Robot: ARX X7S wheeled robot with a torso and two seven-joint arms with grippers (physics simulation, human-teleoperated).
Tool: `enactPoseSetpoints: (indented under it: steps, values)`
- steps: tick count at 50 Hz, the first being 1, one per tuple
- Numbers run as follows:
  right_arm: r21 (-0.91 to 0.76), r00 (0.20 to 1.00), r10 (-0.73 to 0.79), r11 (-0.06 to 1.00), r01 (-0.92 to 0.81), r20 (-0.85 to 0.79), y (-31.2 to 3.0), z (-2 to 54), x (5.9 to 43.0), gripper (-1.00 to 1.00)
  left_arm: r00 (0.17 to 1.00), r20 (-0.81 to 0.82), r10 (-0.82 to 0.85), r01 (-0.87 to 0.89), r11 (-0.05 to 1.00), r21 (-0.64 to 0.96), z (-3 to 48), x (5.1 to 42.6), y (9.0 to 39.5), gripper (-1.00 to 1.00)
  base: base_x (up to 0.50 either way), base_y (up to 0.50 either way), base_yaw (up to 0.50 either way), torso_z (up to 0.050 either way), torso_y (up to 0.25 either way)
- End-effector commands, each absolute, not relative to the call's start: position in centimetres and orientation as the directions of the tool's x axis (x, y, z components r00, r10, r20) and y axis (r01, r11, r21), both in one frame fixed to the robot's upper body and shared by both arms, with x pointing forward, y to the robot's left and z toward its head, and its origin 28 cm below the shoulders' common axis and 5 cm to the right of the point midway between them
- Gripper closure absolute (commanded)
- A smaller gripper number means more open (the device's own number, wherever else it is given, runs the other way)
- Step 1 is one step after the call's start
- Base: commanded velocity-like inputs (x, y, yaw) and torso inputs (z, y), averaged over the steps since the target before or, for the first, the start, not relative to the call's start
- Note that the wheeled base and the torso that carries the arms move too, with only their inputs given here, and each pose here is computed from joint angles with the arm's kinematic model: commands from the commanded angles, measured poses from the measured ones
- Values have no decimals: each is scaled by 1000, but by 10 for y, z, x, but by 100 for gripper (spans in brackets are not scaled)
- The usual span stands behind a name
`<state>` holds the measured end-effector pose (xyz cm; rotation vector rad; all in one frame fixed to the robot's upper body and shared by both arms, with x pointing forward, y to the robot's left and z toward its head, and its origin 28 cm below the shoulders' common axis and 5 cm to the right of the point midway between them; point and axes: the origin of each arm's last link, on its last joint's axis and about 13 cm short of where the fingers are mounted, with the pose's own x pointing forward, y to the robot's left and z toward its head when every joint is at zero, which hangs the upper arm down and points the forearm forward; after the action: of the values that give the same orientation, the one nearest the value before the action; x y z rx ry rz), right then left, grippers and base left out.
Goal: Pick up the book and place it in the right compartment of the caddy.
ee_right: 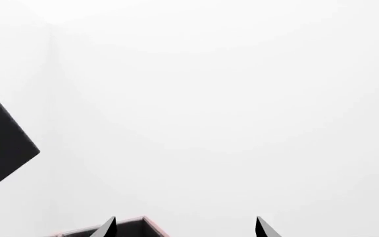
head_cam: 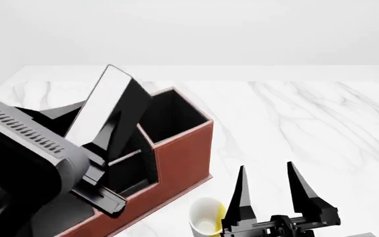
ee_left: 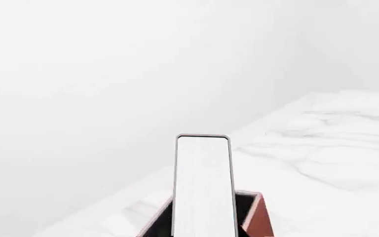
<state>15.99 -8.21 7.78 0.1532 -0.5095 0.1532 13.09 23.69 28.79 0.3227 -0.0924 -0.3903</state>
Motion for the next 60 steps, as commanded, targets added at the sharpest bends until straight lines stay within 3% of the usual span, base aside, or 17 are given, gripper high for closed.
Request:
enactPoseSetpoints:
  steps: [1, 13, 28, 29, 37, 43, 46, 60]
  values:
    - [94, 857, 106, 980, -176, 504, -83, 79, 163, -100, 882, 232, -409, 333, 891, 308, 337, 158, 228, 100, 0, 0, 0, 0, 0]
    - [99, 857, 101, 980, -174, 505, -84, 79, 163, -100, 858, 289, -425, 356, 897, 261, 387, 199, 214, 100, 0, 0, 0, 0, 1]
    - [105, 859, 100, 979, -175, 503, -85, 79, 163, -100, 935, -41, -352, 354, 930, 97, 405, 295, 185, 100, 0, 0, 0, 0, 1]
    - [105, 858, 100, 979, -176, 503, -84, 79, 163, -100, 929, -48, -367, 368, 930, 13, 405, 298, 183, 100, 0, 0, 0, 0, 0]
    - [110, 857, 96, 978, -175, 506, -86, 81, 163, -100, 959, -137, -249, 251, 968, -8, 407, 346, 166, 100, 0, 0, 0, 0, 1]
    - [114, 859, 96, 978, -176, 502, -86, 80, 163, -100, 954, -155, -258, 249, 966, -74, 416, 362, 163, 100, 0, 0, 0, 0, 3]
    - [116, 858, 96, 977, -177, 504, -86, 80, 163, -100, 935, -245, -257, 220, 961, -169, 416, 368, 163, 100, 0, 0, 0, 0, 0]
    - [116, 861, 98, 977, -179, 500, -86, 79, 163, -100, 894, -402, -198, 104, 964, -244, 380, 391, 160, 100, 0, 0, 0, 0, 1]
